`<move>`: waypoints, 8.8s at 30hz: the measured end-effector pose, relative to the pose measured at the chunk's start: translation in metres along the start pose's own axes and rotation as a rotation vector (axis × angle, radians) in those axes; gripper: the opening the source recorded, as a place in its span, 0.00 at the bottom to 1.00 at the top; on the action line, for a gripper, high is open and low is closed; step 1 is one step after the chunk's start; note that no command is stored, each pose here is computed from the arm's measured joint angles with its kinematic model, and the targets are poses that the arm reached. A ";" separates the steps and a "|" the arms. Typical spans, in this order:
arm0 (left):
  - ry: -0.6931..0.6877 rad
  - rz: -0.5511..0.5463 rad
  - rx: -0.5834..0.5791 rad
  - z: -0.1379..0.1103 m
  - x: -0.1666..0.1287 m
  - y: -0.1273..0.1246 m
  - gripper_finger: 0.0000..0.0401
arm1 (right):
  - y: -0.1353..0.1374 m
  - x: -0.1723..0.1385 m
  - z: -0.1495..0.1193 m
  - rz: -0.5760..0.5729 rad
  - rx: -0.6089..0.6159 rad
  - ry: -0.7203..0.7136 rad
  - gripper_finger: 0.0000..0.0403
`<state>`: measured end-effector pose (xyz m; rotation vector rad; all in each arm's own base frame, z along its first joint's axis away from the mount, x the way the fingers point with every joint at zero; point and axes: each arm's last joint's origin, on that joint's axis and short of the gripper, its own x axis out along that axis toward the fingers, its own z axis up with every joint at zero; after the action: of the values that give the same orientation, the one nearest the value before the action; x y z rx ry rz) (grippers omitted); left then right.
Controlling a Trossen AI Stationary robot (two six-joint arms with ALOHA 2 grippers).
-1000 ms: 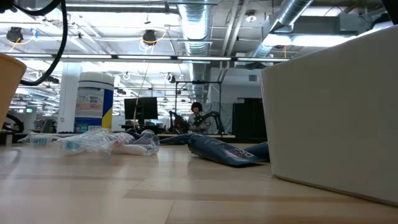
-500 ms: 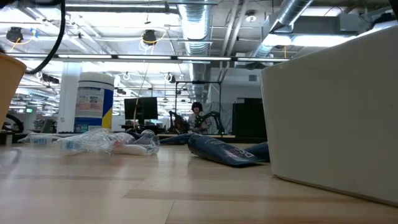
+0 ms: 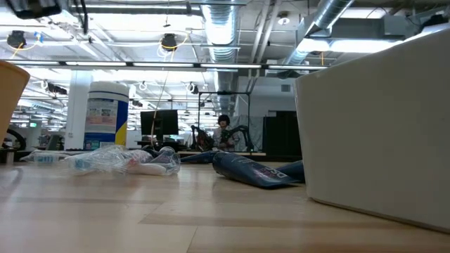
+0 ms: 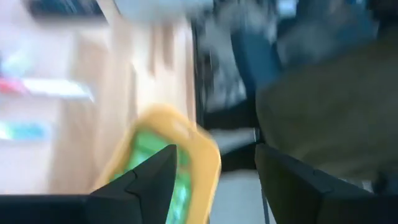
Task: Pick & Place Travel size toiletries
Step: Put the blue shave cream into the transparent bin
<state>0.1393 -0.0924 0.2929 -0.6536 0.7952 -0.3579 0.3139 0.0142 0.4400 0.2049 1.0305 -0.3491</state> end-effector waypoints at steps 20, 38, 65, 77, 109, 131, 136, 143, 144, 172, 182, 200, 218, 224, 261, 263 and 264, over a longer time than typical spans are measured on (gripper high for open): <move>-0.563 -0.059 0.070 -0.008 -0.106 0.013 0.37 | 0.055 0.145 -0.059 0.015 0.153 0.183 0.54; -0.553 -0.035 0.111 -0.007 -0.102 0.013 0.36 | 0.063 0.215 -0.093 0.105 0.131 0.337 0.61; -0.522 0.006 0.131 -0.003 -0.091 0.011 0.36 | 0.073 0.283 -0.109 0.187 0.078 0.523 0.69; -0.522 0.012 0.145 -0.003 -0.091 0.011 0.36 | 0.064 0.286 -0.106 0.158 0.086 0.519 0.69; -0.541 0.018 0.222 -0.005 -0.098 0.013 0.36 | 0.028 0.274 -0.072 0.010 0.149 0.529 0.68; -0.567 0.037 0.359 -0.010 -0.108 0.015 0.36 | 0.024 0.294 -0.097 -0.007 0.278 0.536 0.40; -0.565 0.039 0.364 -0.010 -0.108 0.015 0.36 | 0.029 0.288 -0.087 0.048 0.263 0.523 0.26; -0.568 0.037 0.362 -0.010 -0.109 0.016 0.36 | 0.030 0.246 -0.058 0.099 0.237 0.414 0.17; -0.573 0.035 0.361 -0.010 -0.110 0.016 0.36 | 0.030 0.239 -0.058 0.102 0.237 0.411 0.16; -0.793 0.303 0.304 -0.008 -0.122 0.024 0.36 | 0.177 0.042 -0.265 -0.282 0.674 0.457 0.16; -0.831 0.355 0.280 -0.007 -0.124 0.025 0.36 | 0.214 0.071 -0.320 -0.384 0.691 0.480 0.16; -0.852 0.280 0.206 -0.007 -0.126 0.024 0.36 | 0.214 0.077 -0.306 -0.393 0.780 0.550 0.66; -0.830 0.119 0.226 -0.013 -0.137 0.024 0.36 | 0.114 0.142 -0.090 0.075 0.622 0.148 0.72; -0.830 0.118 0.226 -0.013 -0.137 0.023 0.36 | 0.112 0.188 -0.052 0.081 0.518 0.130 0.72; -0.829 0.141 0.267 -0.013 -0.136 0.023 0.36 | 0.126 0.313 -0.057 0.031 0.328 0.447 0.40; -0.829 0.141 0.267 -0.013 -0.136 0.023 0.36 | 0.126 0.313 -0.057 0.037 0.311 0.444 0.34; -0.829 0.141 0.267 -0.013 -0.136 0.023 0.36 | 0.126 0.313 -0.057 0.041 0.302 0.442 0.31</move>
<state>0.0414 -0.0083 0.3444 -0.4296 -0.0041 -0.0394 0.4621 0.0913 0.1413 0.5941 1.4037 -0.4324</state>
